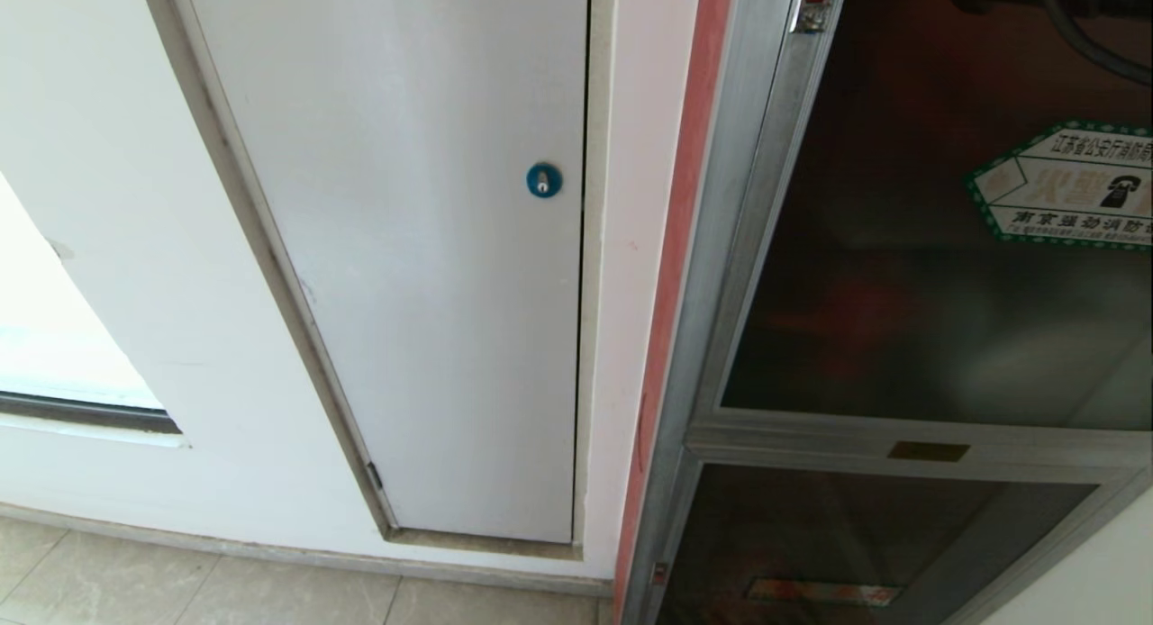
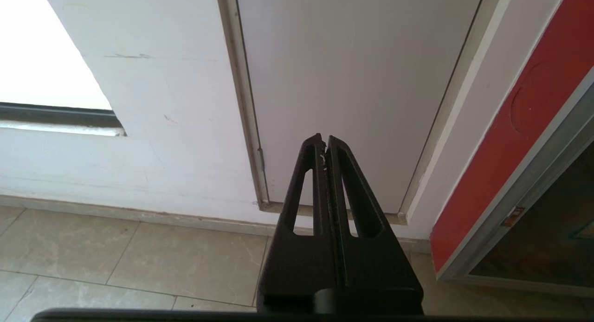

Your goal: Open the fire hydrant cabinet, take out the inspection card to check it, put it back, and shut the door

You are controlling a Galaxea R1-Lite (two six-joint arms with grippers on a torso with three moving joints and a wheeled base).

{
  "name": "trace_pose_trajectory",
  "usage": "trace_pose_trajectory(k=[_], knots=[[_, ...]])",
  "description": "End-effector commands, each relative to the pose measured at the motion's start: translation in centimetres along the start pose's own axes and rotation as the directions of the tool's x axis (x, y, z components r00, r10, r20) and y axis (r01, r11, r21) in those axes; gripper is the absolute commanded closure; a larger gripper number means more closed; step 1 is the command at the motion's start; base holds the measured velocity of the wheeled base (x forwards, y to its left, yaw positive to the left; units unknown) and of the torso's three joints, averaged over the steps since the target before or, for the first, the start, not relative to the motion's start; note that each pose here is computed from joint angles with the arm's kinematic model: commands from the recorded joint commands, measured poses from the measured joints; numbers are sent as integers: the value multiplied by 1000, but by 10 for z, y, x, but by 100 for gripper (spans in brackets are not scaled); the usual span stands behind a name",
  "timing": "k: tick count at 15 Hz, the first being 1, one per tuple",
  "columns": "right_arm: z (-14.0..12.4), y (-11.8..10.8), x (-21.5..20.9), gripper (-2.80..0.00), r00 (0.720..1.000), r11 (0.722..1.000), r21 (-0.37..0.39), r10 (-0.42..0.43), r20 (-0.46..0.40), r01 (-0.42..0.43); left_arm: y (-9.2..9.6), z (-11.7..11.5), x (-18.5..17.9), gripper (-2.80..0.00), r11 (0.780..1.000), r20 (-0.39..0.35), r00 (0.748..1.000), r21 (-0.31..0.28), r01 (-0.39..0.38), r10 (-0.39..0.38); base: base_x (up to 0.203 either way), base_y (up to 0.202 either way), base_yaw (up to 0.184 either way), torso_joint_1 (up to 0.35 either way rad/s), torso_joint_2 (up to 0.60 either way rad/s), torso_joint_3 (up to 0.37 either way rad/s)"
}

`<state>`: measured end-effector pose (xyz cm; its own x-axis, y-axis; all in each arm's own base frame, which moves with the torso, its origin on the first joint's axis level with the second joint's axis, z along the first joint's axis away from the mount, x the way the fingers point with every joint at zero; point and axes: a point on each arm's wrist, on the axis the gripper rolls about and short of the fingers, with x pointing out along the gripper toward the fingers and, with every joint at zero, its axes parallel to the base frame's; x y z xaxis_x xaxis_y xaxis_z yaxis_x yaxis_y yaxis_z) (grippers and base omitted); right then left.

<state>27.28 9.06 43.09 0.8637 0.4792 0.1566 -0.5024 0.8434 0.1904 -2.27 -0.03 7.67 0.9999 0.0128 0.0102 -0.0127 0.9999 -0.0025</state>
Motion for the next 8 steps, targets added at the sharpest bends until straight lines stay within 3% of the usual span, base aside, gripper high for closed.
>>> trace_pose_trajectory(k=[1, 8], knots=[[-3, -2, 3, 0, 1000, 1000, 3, -5, -11, 5, 0, -1, 0, 0, 1000, -6, 1000, -1, 0, 0, 0, 0, 0, 0, 0, 0], [-9, -8, 8, 0, 999, 1000, 8, -21, -28, 21, 0, -1, 0, 0, 1000, -6, 1000, -1, -1, 1, 0, 0, 0, 0, 0, 0]])
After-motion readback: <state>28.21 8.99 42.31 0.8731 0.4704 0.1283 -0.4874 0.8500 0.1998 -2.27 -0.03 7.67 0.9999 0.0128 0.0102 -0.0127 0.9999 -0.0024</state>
